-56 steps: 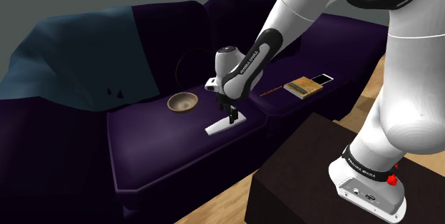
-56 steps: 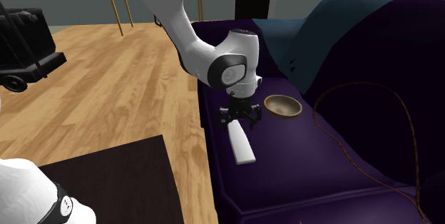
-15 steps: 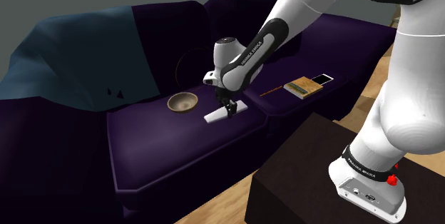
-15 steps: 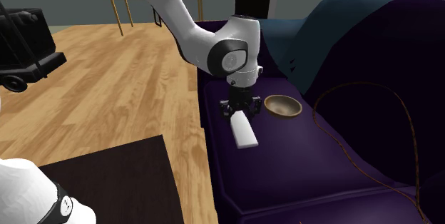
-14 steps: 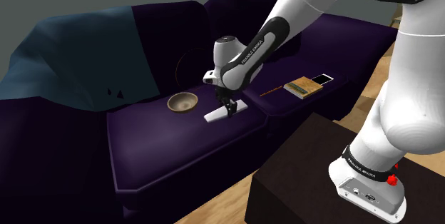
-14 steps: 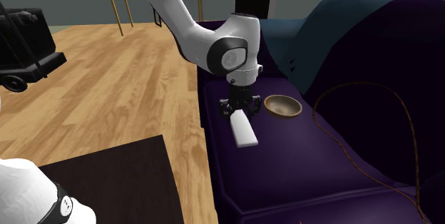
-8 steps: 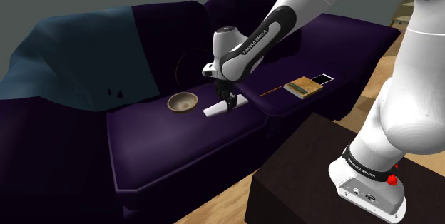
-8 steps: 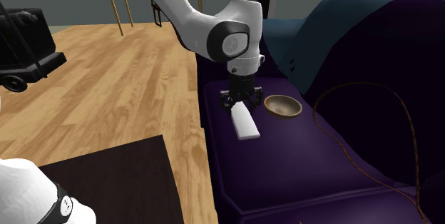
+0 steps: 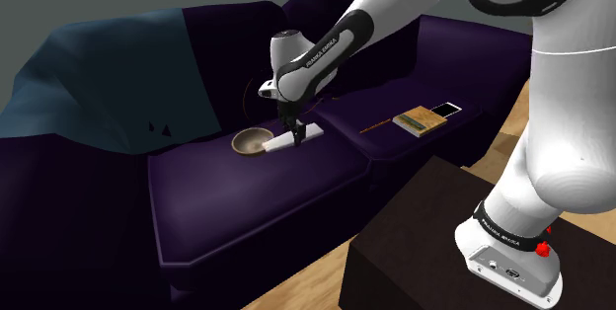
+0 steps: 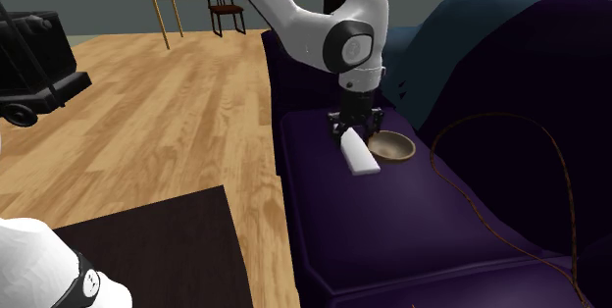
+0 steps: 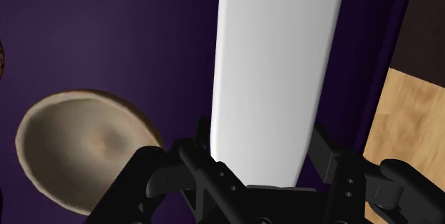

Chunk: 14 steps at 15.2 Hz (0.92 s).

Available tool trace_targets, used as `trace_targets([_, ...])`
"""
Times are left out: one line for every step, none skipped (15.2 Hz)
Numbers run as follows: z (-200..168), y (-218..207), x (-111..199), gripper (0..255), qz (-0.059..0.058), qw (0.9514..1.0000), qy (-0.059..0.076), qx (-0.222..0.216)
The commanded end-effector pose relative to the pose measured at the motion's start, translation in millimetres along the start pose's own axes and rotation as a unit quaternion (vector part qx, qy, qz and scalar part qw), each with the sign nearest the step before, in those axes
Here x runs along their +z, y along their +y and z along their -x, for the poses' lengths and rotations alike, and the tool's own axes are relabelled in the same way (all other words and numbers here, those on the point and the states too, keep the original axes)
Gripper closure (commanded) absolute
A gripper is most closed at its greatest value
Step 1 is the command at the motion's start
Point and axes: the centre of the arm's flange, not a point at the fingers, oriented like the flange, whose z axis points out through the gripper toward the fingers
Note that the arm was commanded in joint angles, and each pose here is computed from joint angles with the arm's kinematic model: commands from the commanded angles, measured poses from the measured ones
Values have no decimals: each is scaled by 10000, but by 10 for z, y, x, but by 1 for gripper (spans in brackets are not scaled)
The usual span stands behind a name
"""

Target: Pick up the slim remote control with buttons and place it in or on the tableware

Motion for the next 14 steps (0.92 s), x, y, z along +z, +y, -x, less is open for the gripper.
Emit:
trace_targets([-148,239,-12,255,1,10000,0,-1])
trace_targets([-210,356,-12,255,1,10000,0,-1])
trace_targets([-273,472,-12,255,1,10000,0,-1])
trace_targets([-335,588,-12,255,1,10000,0,-1])
trace_targets([-398,705,-12,255,1,10000,0,-1])
trace_targets([-460,821,-12,255,1,10000,0,-1])
trace_targets([-522,937,-12,255,1,10000,0,-1])
trace_targets([-585,1054,-12,255,1,10000,0,-1])
trace_targets([-647,1170,-12,255,1,10000,0,-1])
trace_targets([-709,1286,-12,255,1,10000,0,-1])
trace_targets([-772,1402,-11,255,1,10000,0,-1])
trace_targets([-834,1518,-11,255,1,10000,0,-1])
trace_targets([-907,1655,-11,255,1,10000,0,-1])
trace_targets([-907,1653,42,255,1,10000,0,-1])
